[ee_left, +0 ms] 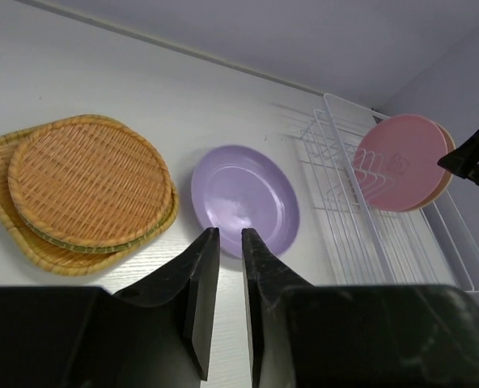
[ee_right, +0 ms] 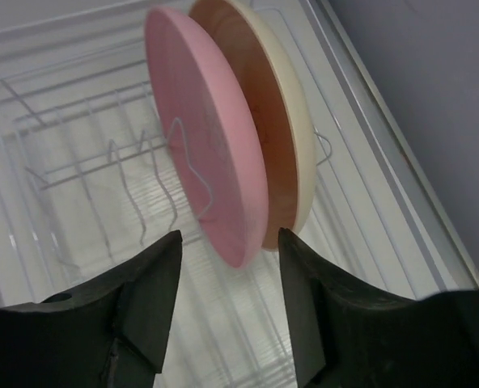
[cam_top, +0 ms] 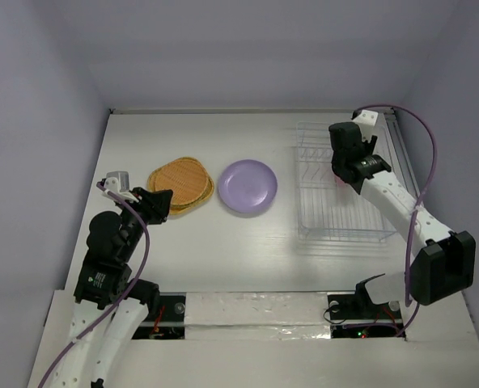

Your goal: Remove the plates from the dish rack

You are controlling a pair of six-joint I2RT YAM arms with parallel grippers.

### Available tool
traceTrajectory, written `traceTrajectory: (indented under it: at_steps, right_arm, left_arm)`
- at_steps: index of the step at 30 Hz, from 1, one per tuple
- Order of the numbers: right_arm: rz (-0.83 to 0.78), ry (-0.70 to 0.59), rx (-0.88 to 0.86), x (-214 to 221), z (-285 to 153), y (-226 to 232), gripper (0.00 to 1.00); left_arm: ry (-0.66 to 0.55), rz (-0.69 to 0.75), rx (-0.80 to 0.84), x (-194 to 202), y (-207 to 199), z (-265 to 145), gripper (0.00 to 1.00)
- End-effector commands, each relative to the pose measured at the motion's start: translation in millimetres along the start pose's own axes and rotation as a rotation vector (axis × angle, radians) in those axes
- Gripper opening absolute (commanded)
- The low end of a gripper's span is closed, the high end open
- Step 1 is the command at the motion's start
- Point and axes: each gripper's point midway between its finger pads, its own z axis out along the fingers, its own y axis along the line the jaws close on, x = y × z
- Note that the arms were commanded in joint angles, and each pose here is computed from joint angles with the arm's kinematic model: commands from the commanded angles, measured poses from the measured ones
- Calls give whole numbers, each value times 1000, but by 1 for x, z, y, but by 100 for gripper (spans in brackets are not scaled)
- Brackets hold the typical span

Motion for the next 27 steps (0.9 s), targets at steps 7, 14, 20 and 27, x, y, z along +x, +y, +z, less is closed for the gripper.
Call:
traceTrajectory:
  at_steps: [7, 14, 20, 27]
  right_arm:
    - [-50, 15, 153, -9, 26, -21, 44]
    - [-132, 60, 206, -3, 44, -17, 39]
    - [-166, 57, 231, -17, 40, -22, 17]
    - [-218, 40, 263, -29, 26, -30, 3]
  left_arm:
    - [-51, 8, 19, -11, -4, 0, 24]
    - [-53, 8, 17, -12, -4, -1, 34]
    - [-54, 7, 22, -12, -5, -1, 55]
    - [-57, 7, 26, -13, -5, -2, 58]
